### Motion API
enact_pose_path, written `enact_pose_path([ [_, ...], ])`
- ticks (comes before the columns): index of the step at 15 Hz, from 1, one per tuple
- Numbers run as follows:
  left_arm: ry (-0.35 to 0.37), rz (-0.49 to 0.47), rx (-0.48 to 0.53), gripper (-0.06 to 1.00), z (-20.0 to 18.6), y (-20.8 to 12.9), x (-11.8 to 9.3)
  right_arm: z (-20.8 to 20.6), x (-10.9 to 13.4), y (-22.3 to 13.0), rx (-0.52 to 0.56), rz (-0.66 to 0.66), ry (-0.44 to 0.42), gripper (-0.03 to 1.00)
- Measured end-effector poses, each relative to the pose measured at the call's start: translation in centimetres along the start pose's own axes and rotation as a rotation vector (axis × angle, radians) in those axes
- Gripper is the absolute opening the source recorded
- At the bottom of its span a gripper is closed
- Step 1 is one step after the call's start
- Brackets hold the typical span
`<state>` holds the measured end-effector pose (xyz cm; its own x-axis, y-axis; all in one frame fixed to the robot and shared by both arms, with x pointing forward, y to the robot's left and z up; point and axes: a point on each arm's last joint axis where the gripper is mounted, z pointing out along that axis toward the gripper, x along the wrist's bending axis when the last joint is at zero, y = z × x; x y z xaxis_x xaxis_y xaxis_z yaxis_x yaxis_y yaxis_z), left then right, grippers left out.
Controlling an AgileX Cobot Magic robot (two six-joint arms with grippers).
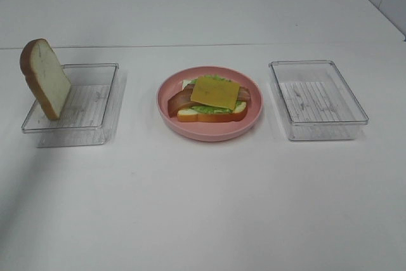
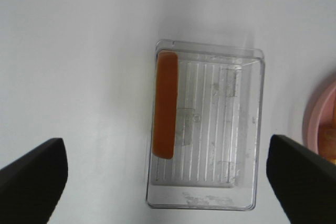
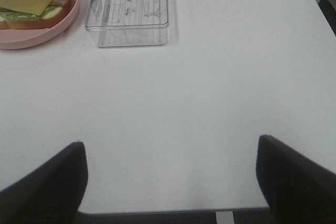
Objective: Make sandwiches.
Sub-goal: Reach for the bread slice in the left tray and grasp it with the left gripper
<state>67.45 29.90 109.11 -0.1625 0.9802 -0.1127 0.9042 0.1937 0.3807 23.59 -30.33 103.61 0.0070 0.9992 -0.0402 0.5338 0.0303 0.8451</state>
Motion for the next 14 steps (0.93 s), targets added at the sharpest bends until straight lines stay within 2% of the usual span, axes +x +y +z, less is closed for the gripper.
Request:
enact_pose_path([
  [6, 0.02, 0.028, 0.177, 0.94, 8.0, -0.8, 0.3, 0.0, 0.0, 0.0, 0.0, 0.0, 0.0, 0.86],
  [12, 0.035, 0.051, 0.28, 0.93, 12.7, -2.0, -0.5, 0.0, 0.0, 0.0, 0.0, 0.0, 0.0, 0.86],
  [14, 0.057, 0.064, 0.274, 0.78, 12.8, -1.9, -0.5, 0.0, 0.0, 0.0, 0.0, 0.0, 0.0, 0.86],
])
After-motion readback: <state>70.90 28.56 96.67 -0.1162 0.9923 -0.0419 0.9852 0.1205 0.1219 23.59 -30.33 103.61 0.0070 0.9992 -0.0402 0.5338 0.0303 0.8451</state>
